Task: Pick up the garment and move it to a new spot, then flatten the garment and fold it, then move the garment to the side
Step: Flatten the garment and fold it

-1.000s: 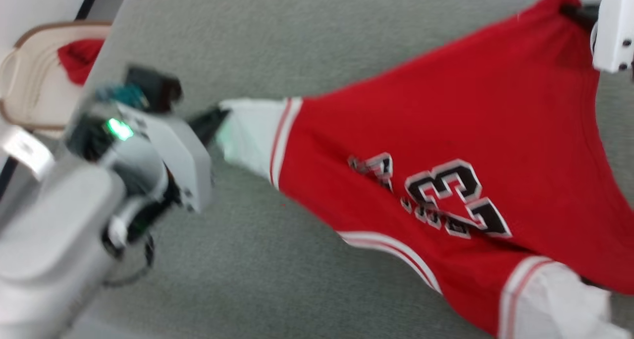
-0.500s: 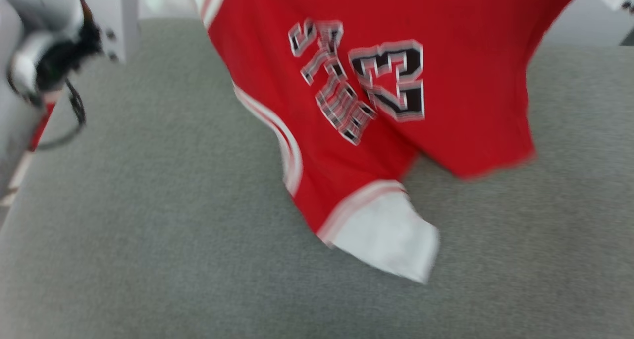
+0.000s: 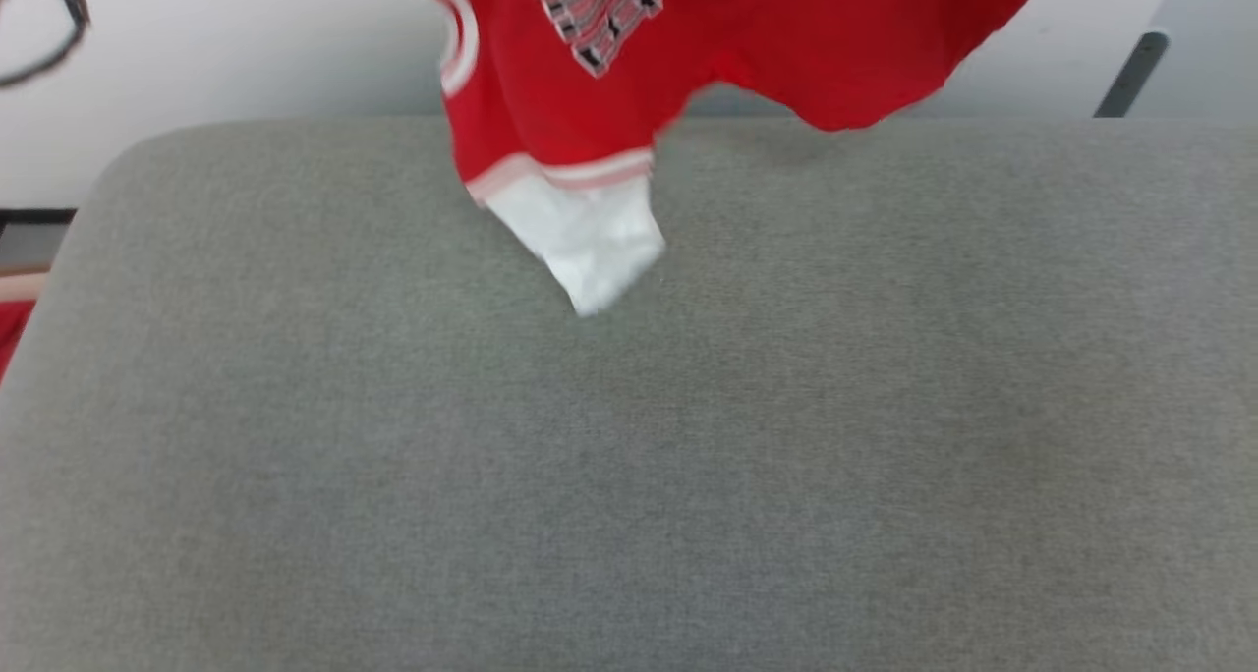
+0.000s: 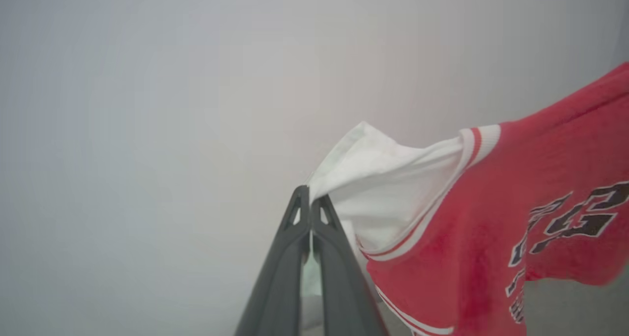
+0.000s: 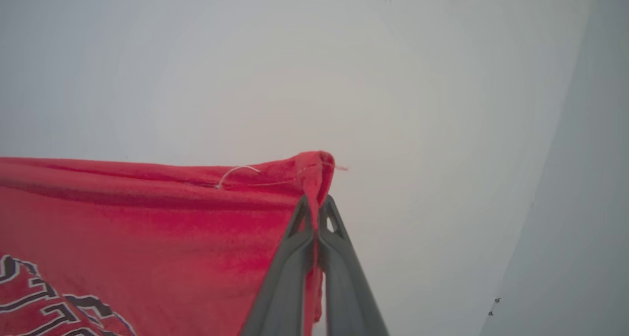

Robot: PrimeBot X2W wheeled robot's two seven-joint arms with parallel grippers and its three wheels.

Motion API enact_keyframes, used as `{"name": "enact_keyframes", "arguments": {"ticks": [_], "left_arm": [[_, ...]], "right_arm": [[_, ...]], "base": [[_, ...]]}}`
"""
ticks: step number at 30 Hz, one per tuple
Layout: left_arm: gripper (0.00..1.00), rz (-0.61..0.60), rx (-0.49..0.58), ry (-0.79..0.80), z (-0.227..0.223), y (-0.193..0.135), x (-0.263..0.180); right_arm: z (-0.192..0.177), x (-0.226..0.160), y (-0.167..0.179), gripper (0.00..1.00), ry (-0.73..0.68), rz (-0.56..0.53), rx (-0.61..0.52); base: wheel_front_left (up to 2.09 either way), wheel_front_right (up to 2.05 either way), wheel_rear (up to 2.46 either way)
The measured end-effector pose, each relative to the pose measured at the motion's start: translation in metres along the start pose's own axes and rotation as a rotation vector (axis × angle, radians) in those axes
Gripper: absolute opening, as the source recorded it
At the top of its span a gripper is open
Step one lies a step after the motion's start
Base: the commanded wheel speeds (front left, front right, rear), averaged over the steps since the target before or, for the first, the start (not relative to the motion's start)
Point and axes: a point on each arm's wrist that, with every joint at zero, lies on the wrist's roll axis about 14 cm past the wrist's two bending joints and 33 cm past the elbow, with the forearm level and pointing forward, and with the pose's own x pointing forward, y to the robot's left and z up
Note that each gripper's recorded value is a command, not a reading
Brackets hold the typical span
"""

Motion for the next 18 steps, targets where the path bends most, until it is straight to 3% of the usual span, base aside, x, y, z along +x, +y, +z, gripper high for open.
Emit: {"name": "enact_keyframes", "arguments": {"ticks": [7, 18], "left_arm": [[0.0, 0.036, -0.003, -0.086, 0.036, 0.006, 0.009], [0.0, 0.093, -0.003, -0.158, 0.037, 0.024, 0.053]], "right_arm": [[0.015, -0.001, -0.004, 0.0, -0.037, -0.022, -0.011], [-0.002, 0.032, -0.011, 0.0, -0.066, -0.017, -0.044]], "base": [[0.0, 0.0, 0.0], [0.0, 0.0, 0.0]]}}
